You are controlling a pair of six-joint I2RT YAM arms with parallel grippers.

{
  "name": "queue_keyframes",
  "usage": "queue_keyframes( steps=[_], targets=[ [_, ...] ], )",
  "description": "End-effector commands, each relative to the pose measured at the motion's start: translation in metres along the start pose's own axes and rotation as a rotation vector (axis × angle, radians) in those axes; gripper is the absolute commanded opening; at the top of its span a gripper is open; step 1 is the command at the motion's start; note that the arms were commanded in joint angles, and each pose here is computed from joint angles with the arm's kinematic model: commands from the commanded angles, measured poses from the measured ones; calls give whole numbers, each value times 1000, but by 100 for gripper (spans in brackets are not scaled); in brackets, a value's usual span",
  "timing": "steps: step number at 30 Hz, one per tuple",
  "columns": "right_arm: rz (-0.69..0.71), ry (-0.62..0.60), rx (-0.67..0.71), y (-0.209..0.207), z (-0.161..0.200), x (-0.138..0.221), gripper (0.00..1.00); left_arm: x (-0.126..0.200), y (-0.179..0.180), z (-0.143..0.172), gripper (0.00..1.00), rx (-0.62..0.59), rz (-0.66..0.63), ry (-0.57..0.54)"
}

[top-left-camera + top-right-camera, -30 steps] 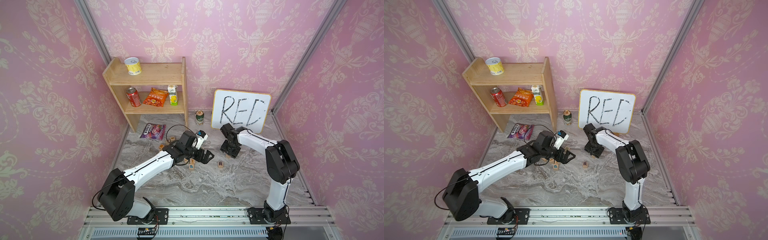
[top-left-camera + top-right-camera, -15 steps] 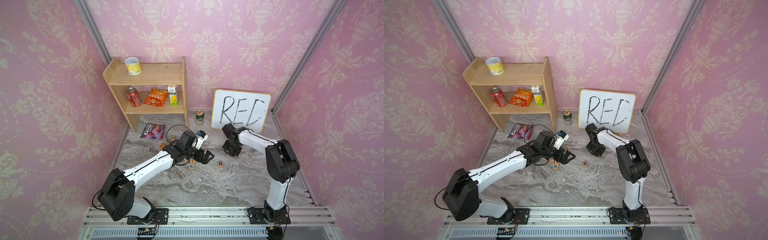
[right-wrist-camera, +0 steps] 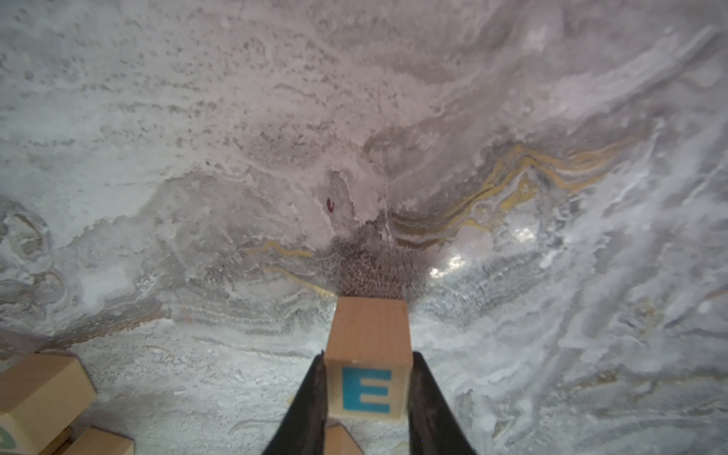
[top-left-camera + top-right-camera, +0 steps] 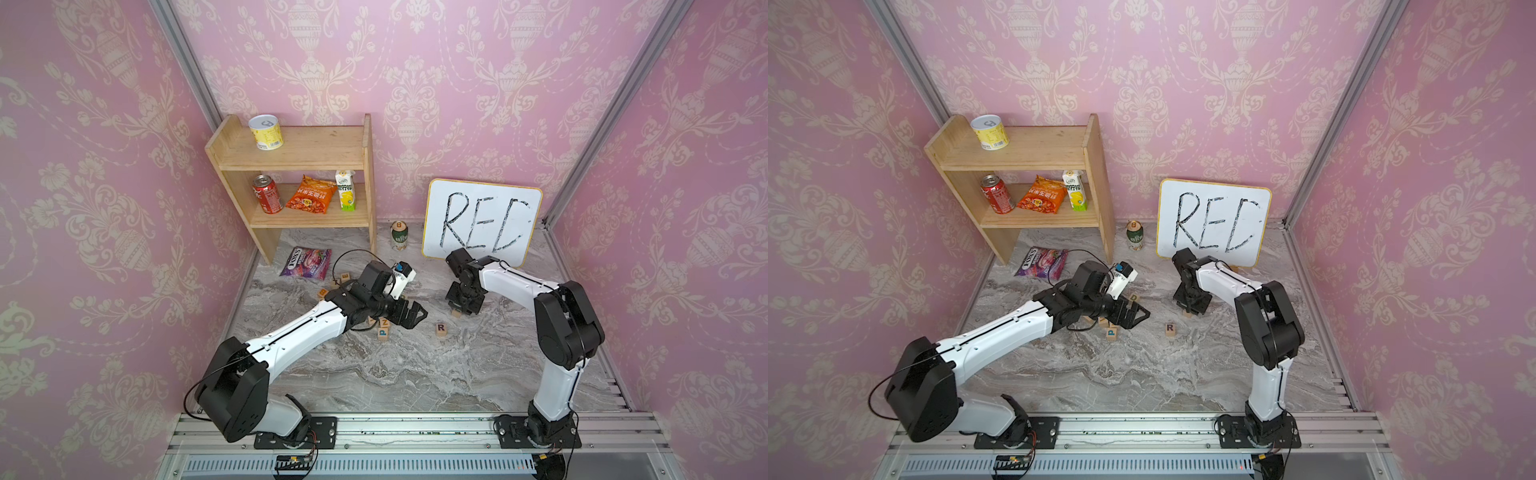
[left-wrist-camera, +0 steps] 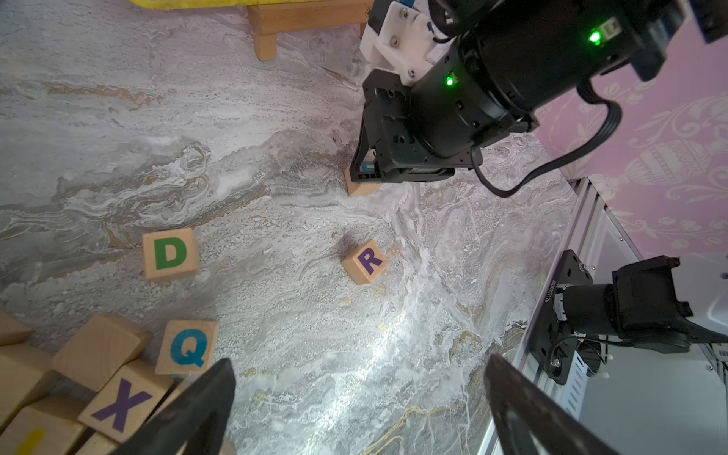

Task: Assemble the uppercase word "red" with letter blocks
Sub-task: Move the letter block to the center of the board.

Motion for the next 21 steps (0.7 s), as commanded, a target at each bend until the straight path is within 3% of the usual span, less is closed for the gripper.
queue_keyframes(
  steps=[1,21],
  targets=[
    [52,20,71,-19,7,2,7,7,-5,-4,99,-15,20,7],
    [7,8,392,-48,31,13,8,-4,-19,21,99,18,-5,91]
  ],
)
Point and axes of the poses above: each gripper's point midway between its finger pads, its own x axis back along the fingers, its own y axis along the line the jaws close on, z = x × y, the point moved 5 cm from there along x, back along the fingers, and after that the axes turned 7 degrees about -x, right-handed, at the moved point
